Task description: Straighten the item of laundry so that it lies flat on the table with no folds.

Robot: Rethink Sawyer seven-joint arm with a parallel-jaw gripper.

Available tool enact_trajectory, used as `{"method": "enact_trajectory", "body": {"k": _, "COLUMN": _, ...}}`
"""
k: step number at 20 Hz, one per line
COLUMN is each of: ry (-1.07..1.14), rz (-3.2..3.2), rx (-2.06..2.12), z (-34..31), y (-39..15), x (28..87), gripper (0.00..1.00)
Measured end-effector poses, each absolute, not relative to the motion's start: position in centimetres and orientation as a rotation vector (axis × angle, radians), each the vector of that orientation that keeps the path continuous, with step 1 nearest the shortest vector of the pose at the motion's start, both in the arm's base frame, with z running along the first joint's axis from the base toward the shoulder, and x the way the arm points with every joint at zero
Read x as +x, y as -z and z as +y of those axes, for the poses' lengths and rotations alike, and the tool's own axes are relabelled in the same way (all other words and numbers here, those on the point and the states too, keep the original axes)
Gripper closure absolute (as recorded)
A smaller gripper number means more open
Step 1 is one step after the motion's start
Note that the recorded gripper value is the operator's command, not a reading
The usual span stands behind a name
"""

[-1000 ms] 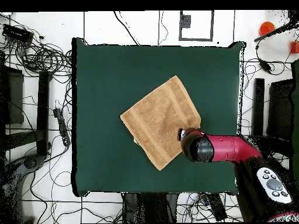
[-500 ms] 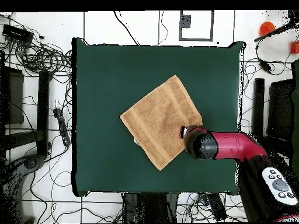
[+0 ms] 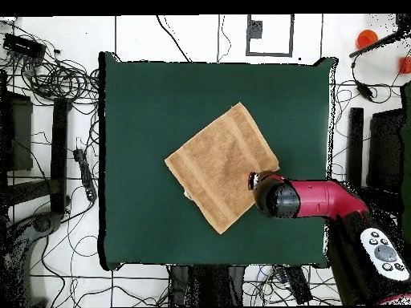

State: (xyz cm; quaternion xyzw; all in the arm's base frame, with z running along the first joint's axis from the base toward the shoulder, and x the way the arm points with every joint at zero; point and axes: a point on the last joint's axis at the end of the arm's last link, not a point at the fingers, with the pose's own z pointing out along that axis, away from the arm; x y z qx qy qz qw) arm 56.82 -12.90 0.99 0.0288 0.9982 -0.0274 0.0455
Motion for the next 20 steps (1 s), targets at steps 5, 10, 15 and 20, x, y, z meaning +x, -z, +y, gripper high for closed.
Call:
{"method": "enact_trajectory", "body": {"k": 5, "ry": 0.102, "rz": 3.049, "rx": 0.051, "z": -13.08, "y": -0.73, "x": 56.49, "gripper": 1.0}}
{"method": "enact_trajectory", "body": {"k": 10, "ry": 0.111, "rz": 3.05, "rx": 0.029, "z": -13.15, "y": -0.54, "x": 56.28, "gripper": 0.0}}
{"method": "enact_trajectory", "body": {"k": 15, "ry": 0.114, "rz": 3.049, "rx": 0.021, "z": -13.07, "y": -0.52, "x": 56.34, "gripper": 0.0}}
{"method": "enact_trajectory", "body": {"k": 20, "ry": 0.116, "rz": 3.046, "rx": 0.018, "z": -13.03, "y": -0.53, "x": 56.5, "gripper": 0.0}}
